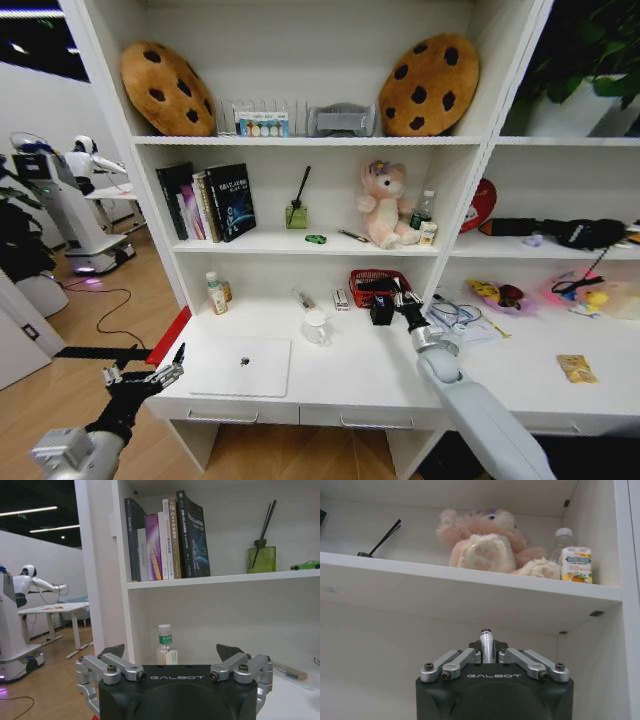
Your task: Organize the objects on the table.
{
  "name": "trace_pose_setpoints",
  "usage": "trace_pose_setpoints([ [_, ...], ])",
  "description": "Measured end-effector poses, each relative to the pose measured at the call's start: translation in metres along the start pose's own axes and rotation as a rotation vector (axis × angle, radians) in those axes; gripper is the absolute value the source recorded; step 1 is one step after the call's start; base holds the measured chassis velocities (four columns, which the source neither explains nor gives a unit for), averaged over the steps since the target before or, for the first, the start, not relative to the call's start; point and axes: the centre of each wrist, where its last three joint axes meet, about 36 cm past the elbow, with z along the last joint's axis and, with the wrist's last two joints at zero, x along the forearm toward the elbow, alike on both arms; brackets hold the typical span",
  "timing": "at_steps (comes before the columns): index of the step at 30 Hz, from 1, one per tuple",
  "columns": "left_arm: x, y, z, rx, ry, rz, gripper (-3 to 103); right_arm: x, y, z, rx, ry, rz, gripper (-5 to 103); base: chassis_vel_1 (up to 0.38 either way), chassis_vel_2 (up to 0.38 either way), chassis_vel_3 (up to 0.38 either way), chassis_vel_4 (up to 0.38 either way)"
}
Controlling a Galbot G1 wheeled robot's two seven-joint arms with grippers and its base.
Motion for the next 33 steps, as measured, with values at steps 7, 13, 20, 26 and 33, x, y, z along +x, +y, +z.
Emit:
trace_pose_setpoints([
  [7,0.0,0.0,0.0,0.0,0.0,0.0,100,-0.028,0.028,0.025,-0.034,0.024,0.02,10,0.0,0.0,0.0,0.0],
  [13,0.0,0.0,0.0,0.0,0.0,0.0,100,-0.037,0.03,0.037,-0.022,0.024,0.021,10,0.0,0.0,0.0,0.0],
  [20,0.0,0.0,0.0,0.0,0.0,0.0,100,-0.038,0.016,0.038,-0.007,0.023,0.035,10,0.0,0.0,0.0,0.0],
  [26,0.0,0.0,0.0,0.0,0.0,0.0,100,-0.03,0.009,0.04,-0.008,0.046,0.03,13,0.0,0.0,0.0,0.0],
  [33,0.0,0.0,0.0,0.0,0.0,0.0,100,-0.02,0.005,0.031,-0.024,0.13,0.034,40,0.0,0.0,0.0,0.0],
])
